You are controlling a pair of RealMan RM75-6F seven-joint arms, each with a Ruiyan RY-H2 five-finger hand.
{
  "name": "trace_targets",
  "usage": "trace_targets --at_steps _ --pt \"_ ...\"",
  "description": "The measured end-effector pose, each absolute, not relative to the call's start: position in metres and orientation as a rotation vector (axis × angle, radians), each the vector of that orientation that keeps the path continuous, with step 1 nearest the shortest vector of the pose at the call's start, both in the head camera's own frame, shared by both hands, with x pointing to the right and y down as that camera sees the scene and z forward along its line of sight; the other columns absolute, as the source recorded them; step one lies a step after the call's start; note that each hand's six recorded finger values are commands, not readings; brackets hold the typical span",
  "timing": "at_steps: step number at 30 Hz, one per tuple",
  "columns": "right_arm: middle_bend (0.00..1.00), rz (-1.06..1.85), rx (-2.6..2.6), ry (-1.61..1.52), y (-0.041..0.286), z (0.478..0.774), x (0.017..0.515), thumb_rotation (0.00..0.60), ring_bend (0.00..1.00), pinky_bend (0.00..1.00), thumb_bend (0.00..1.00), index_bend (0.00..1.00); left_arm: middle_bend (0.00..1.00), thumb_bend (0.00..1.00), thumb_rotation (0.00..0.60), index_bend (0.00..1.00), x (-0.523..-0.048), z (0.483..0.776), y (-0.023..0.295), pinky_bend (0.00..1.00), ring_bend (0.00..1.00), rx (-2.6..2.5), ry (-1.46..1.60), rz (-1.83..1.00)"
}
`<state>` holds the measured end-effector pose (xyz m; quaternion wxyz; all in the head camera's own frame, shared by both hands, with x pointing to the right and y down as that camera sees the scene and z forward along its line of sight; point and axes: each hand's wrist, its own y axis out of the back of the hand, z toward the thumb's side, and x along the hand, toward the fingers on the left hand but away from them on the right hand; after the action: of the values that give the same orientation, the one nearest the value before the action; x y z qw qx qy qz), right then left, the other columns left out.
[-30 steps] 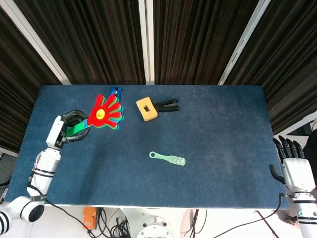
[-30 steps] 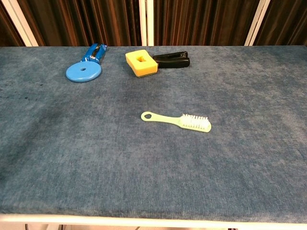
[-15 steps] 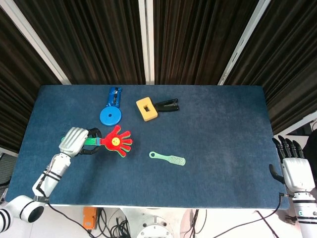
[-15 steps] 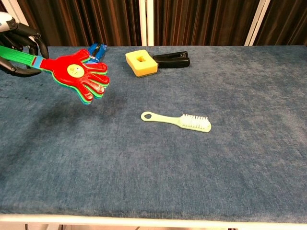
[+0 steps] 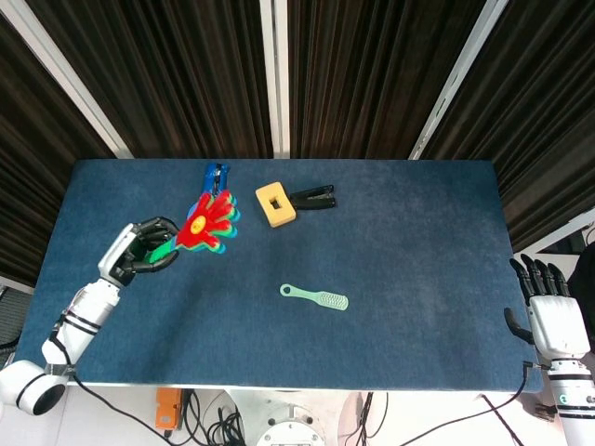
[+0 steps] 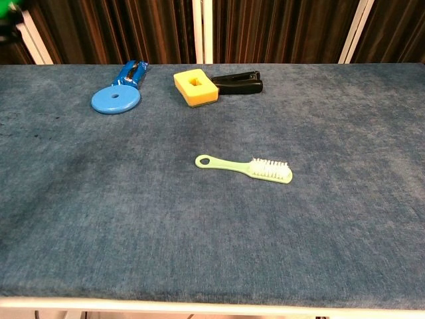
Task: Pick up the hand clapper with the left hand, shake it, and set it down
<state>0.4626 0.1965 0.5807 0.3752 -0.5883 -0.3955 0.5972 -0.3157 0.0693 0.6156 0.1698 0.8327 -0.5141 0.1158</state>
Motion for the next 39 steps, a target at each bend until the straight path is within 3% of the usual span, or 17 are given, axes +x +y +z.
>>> trace_targets --at_steps 6,12,19,30,34,39 --pt "0.0 1.531 -1.509 -1.004 0.196 0.582 0.461 0.6 0.0 0.0 0.33 0.0 0.63 0.45 0.6 0.61 -0.332 0.603 0.059 0.94 0.87 2.146 -1.396 0.0" --pt "0.0 1.534 -1.51 -1.002 0.197 0.583 0.46 0.6 0.0 0.0 0.33 0.0 0.63 0.45 0.6 0.62 -0.334 0.608 0.062 0.94 0.87 2.186 -1.351 0.063" --pt "0.0 1.535 -1.509 -1.007 0.197 0.582 0.462 0.6 0.0 0.0 0.33 0.0 0.64 0.45 0.6 0.63 -0.333 0.629 0.068 0.94 0.87 2.522 -1.371 0.545" --pt "0.0 1.538 -1.51 -1.015 0.198 0.582 0.465 0.6 0.0 0.0 0.33 0.0 0.65 0.45 0.6 0.63 -0.328 0.651 0.076 0.94 0.87 3.04 -1.201 1.713" --pt "0.0 1.541 -1.51 -1.014 0.198 0.583 0.466 0.6 0.0 0.0 0.33 0.0 0.64 0.45 0.6 0.63 -0.321 0.649 0.075 0.94 0.88 3.097 -1.174 1.865" --pt "0.0 1.54 -1.512 -1.013 0.198 0.583 0.465 0.6 0.0 0.0 0.33 0.0 0.62 0.43 0.6 0.63 -0.315 0.637 0.069 0.94 0.88 3.065 -1.352 1.732"
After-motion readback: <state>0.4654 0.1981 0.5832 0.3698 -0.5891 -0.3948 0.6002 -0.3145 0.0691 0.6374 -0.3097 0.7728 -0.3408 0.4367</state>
